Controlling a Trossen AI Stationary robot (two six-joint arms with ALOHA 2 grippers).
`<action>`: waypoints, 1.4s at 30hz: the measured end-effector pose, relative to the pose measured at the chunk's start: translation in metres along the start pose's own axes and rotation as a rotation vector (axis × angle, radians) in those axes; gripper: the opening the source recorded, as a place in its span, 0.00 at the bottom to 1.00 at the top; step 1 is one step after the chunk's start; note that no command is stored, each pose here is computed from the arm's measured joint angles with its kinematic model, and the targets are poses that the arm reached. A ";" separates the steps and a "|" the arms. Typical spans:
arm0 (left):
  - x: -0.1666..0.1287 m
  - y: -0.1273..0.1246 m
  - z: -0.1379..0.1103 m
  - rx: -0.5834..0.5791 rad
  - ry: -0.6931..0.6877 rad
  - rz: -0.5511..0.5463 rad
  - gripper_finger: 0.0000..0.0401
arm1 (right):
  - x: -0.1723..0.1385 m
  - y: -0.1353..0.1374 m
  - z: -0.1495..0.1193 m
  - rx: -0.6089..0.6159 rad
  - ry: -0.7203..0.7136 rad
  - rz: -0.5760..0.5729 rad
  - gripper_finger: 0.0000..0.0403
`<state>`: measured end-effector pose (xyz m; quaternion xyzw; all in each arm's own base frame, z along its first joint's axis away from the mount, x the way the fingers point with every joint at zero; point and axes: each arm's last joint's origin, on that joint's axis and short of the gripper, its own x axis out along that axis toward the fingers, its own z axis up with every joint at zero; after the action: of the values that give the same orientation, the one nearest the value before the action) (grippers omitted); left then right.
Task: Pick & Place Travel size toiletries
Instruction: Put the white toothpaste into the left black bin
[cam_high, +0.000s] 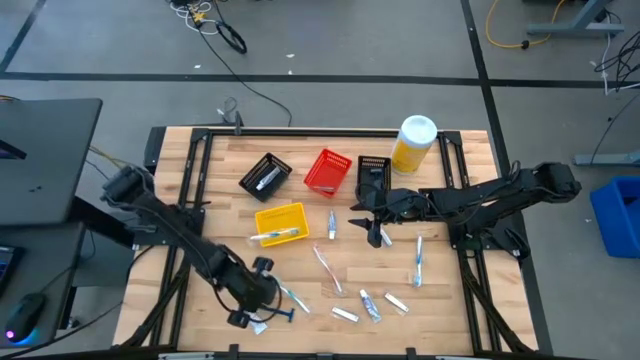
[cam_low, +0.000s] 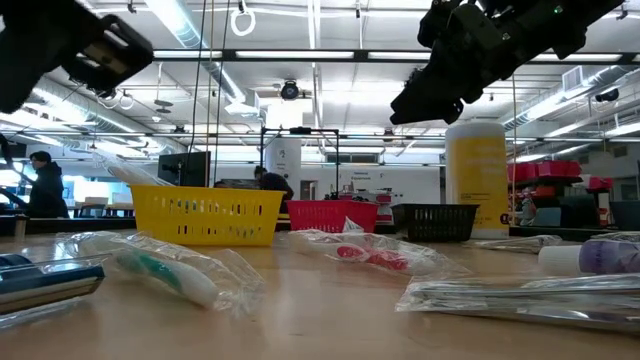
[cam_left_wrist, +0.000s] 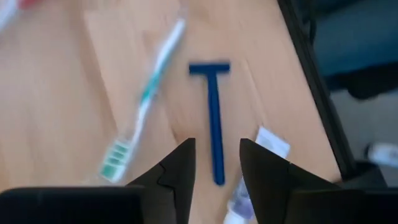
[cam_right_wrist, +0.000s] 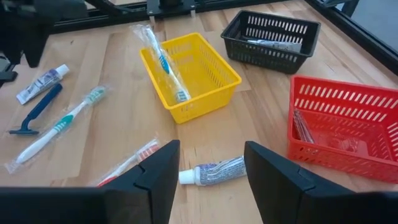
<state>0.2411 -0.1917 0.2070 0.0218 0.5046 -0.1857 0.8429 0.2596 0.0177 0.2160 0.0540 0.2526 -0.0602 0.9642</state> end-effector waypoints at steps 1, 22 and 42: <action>0.003 -0.002 0.000 0.005 0.023 -0.013 0.37 | 0.000 0.000 0.000 0.000 0.000 0.000 0.47; 0.037 -0.031 -0.031 0.162 0.237 -0.043 0.56 | 0.000 0.000 -0.001 -0.005 0.011 -0.002 0.46; 0.056 -0.026 -0.041 0.306 0.283 0.058 0.39 | 0.000 0.000 -0.002 -0.016 0.023 -0.004 0.46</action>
<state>0.2217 -0.2229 0.1433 0.1898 0.5830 -0.2309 0.7554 0.2586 0.0176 0.2140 0.0463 0.2643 -0.0594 0.9615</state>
